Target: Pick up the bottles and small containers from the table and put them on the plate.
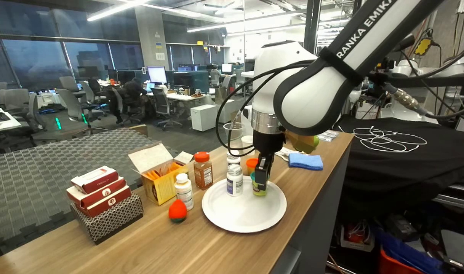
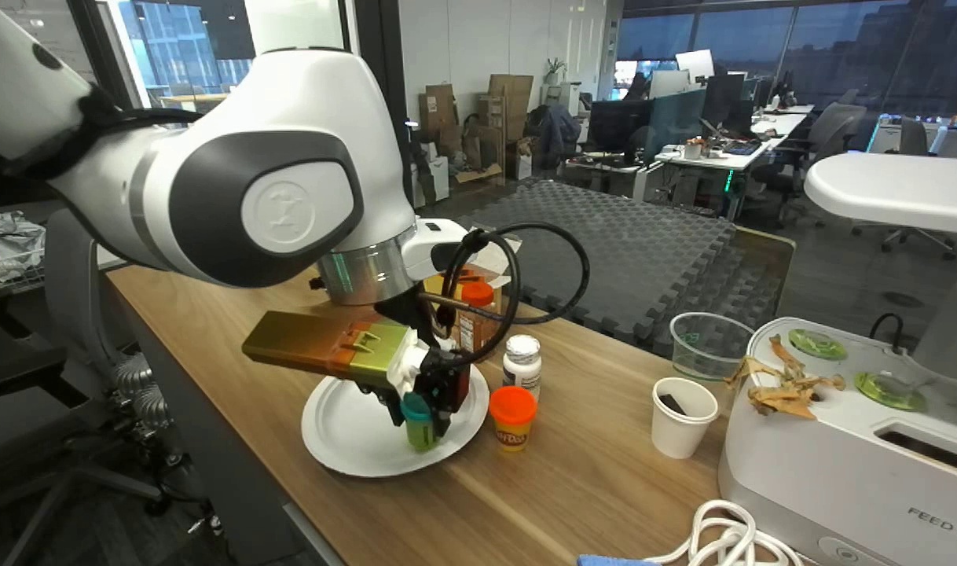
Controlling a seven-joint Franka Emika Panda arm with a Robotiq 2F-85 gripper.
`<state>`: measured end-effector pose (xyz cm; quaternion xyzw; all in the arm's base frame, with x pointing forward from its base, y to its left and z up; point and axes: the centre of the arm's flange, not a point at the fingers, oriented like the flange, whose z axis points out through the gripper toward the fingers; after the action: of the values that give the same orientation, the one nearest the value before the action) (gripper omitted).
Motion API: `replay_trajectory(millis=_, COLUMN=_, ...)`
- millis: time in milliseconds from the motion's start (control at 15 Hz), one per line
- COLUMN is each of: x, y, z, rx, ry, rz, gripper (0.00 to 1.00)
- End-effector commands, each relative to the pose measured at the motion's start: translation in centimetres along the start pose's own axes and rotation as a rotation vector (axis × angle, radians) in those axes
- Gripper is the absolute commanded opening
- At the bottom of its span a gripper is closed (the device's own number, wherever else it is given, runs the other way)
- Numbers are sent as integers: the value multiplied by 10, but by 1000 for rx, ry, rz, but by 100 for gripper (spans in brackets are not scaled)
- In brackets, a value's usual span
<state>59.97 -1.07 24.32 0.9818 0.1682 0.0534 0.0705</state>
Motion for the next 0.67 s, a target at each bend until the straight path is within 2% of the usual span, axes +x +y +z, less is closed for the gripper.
replay_trajectory(millis=0, x=14, y=6, z=-1, rx=-7, ry=37, rz=29, gripper=27)
replay_trajectory(millis=467, x=20, y=6, z=3, rx=-10, ry=40, rz=25, gripper=27)
replay_trajectory(millis=533, x=20, y=7, z=3, rx=-9, ry=40, rz=22, gripper=48)
replay_trajectory(millis=600, x=19, y=6, z=3, rx=-6, ry=41, rz=19, gripper=76)
